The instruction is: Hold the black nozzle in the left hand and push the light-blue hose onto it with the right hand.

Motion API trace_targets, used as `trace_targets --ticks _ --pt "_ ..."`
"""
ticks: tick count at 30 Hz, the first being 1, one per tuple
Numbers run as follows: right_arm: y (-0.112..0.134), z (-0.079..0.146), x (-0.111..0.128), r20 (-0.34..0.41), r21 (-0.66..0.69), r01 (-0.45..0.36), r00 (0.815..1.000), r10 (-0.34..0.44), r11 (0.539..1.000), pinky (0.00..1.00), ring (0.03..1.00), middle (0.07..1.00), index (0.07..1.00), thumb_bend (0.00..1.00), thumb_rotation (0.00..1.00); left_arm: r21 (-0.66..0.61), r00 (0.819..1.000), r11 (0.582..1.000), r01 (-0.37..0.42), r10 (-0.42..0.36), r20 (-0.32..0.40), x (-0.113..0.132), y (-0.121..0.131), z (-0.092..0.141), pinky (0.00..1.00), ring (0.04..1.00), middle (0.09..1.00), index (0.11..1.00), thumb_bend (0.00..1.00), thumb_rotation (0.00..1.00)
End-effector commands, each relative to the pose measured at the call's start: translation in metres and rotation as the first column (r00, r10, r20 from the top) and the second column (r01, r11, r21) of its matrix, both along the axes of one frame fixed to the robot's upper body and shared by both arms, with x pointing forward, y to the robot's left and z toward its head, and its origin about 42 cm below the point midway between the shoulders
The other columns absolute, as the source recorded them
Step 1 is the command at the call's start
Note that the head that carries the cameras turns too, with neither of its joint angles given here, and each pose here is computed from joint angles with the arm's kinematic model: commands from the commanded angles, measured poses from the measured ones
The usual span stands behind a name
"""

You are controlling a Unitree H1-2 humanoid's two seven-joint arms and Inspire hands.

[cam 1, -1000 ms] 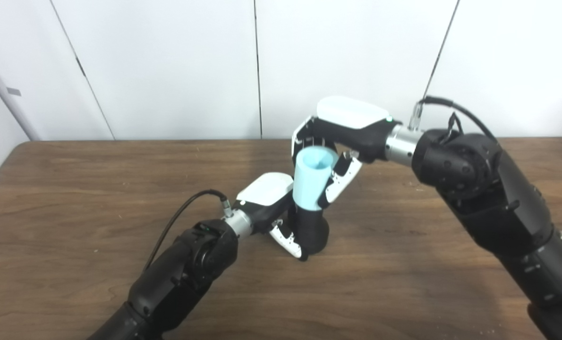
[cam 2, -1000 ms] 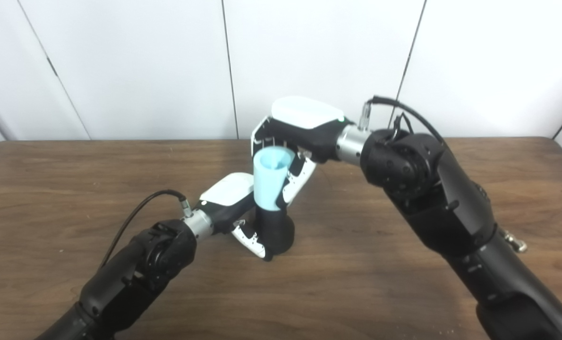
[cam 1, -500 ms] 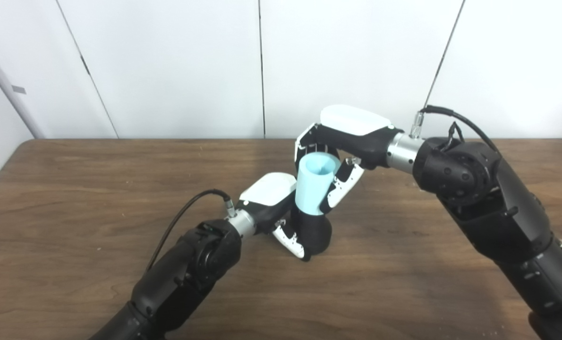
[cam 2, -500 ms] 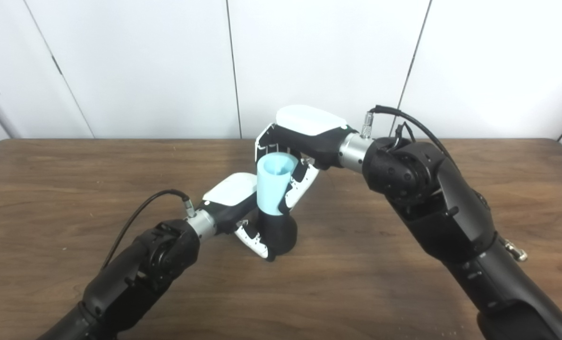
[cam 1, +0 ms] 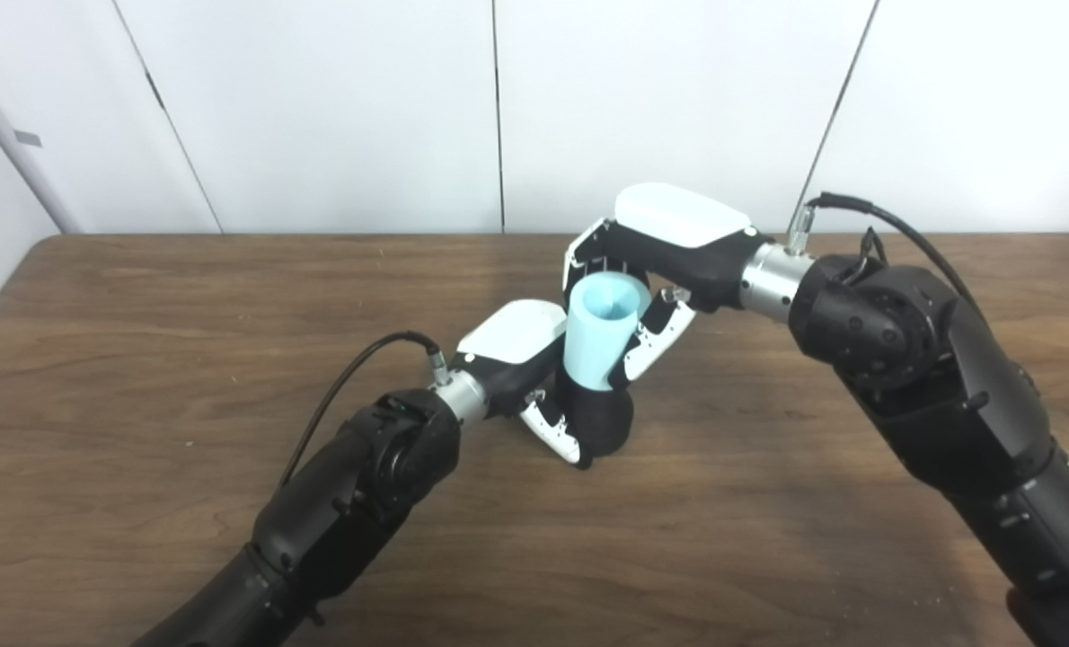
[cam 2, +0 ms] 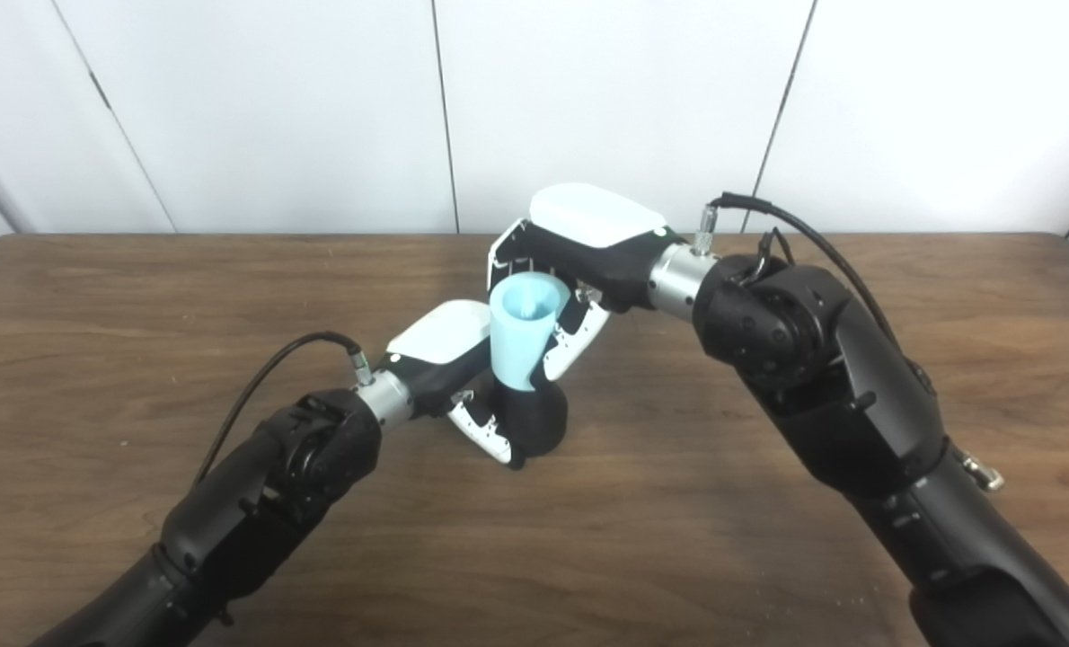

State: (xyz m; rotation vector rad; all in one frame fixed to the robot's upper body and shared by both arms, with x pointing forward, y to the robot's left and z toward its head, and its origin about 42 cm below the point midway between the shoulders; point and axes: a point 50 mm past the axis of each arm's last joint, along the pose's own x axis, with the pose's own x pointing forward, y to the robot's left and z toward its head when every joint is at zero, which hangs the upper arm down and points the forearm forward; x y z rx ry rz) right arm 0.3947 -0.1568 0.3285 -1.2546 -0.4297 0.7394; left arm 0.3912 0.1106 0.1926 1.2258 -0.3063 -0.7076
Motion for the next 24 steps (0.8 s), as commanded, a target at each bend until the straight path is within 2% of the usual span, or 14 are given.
trace_targets --ticks 1,7,16,22,24 --pt "0.001 -0.018 -0.006 -0.065 -0.065 -0.046 0.997 0.042 0.997 0.34 0.45 0.492 0.481 0.5 0.0 0.101 0.993 0.994 0.031 -0.019 -0.113 -0.013 0.0 -0.031 0.96 0.594 0.482 0.486 0.53 0.0" --pt "-0.003 -0.023 -0.006 -0.075 -0.077 -0.063 0.996 0.057 0.995 0.34 0.452 0.501 0.475 0.5 0.0 0.106 0.994 0.994 0.029 -0.017 -0.112 -0.013 0.0 -0.03 0.96 0.595 0.482 0.485 0.53 0.0" --pt "-0.009 -0.038 -0.007 -0.107 -0.084 -0.042 0.994 0.033 0.996 0.34 0.452 0.502 0.471 0.5 0.0 0.104 0.994 0.994 0.023 -0.012 -0.112 -0.012 0.001 -0.029 0.96 0.594 0.481 0.486 0.53 0.0" --pt "-0.018 -0.042 -0.009 -0.11 -0.044 -0.009 0.994 0.004 0.999 0.34 0.451 0.497 0.466 0.5 0.0 0.097 0.994 0.995 0.024 -0.013 -0.107 -0.012 0.002 -0.03 0.96 0.587 0.478 0.488 0.53 0.0" --pt "-0.02 -0.042 -0.01 -0.106 -0.021 -0.001 0.994 -0.001 1.0 0.32 0.439 0.518 0.524 0.49 0.0 0.095 0.994 0.995 0.024 -0.014 -0.107 -0.012 0.002 -0.03 0.96 0.585 0.477 0.489 0.53 0.0"
